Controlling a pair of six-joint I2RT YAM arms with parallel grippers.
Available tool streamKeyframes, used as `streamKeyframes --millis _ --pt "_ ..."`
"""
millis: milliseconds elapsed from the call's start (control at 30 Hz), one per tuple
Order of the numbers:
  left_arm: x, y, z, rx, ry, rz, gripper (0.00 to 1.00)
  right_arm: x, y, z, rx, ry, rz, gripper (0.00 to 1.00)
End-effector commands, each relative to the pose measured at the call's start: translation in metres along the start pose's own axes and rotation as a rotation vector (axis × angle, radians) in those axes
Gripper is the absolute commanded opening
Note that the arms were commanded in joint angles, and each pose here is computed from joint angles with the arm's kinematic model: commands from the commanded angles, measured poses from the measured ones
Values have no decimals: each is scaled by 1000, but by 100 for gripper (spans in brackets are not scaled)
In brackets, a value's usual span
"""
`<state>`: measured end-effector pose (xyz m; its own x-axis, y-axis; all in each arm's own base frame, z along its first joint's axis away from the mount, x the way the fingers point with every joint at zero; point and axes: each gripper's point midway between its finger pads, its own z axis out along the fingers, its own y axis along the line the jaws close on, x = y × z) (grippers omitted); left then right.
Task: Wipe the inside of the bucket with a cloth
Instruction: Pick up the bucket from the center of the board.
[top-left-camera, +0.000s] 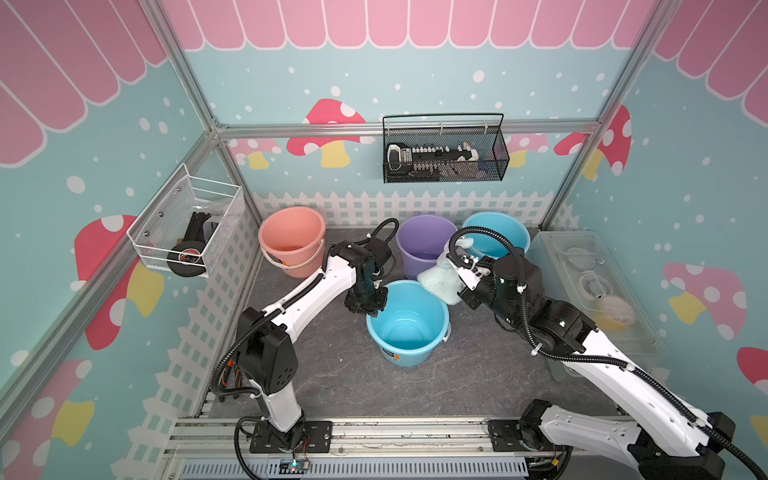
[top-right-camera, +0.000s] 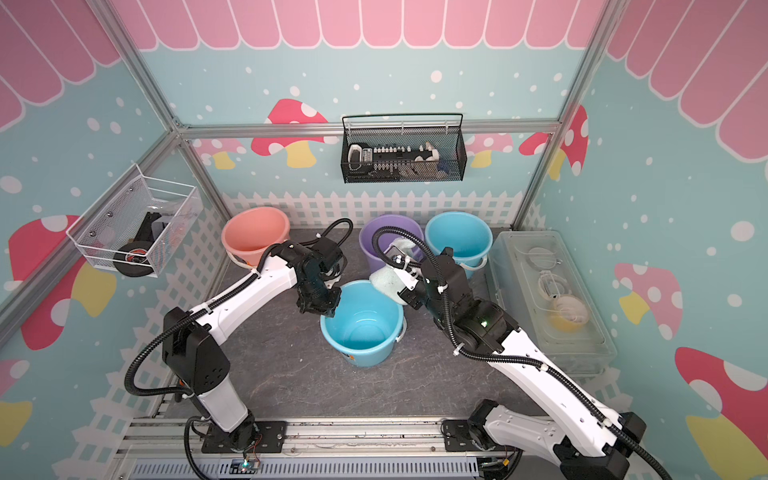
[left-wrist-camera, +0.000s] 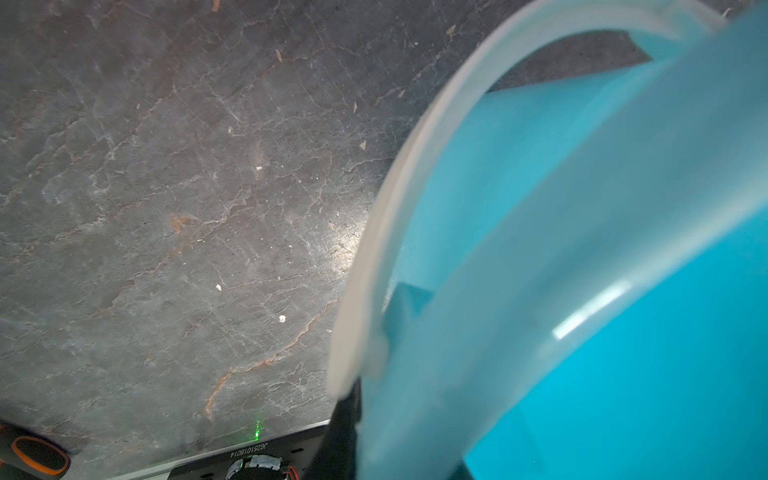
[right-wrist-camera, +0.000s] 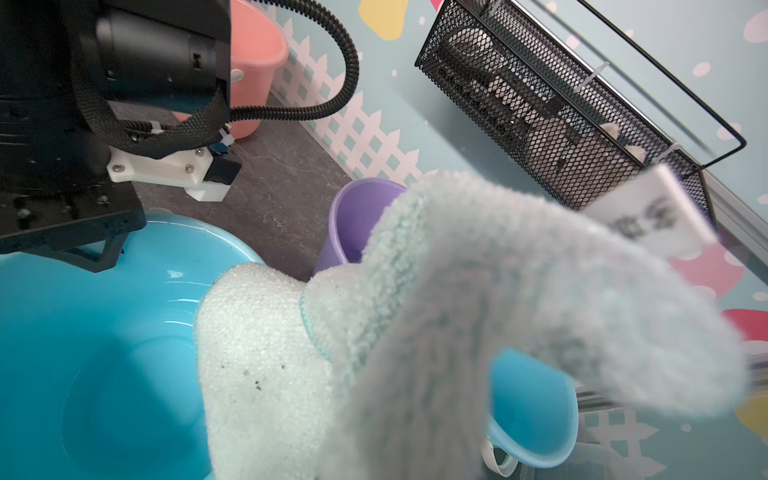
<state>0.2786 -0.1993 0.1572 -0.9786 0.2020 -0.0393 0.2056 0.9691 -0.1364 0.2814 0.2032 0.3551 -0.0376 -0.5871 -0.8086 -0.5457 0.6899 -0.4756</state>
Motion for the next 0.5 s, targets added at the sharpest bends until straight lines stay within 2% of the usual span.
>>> streamKeyframes --millis 0,233,333,467 --pt "-11 1 -17 -10 -94 -7 0 -19 3 -9 -48 -86 -23 0" --pt "-26 -8 -33 58 -241 -20 0 -39 49 -15 -309 -218 -146 0" --pt "-30 -11 -42 88 -307 -14 0 -33 71 -13 -400 -249 -249 0" --pt "-28 -16 -46 127 -358 14 0 -18 90 -1 -454 -251 -396 0"
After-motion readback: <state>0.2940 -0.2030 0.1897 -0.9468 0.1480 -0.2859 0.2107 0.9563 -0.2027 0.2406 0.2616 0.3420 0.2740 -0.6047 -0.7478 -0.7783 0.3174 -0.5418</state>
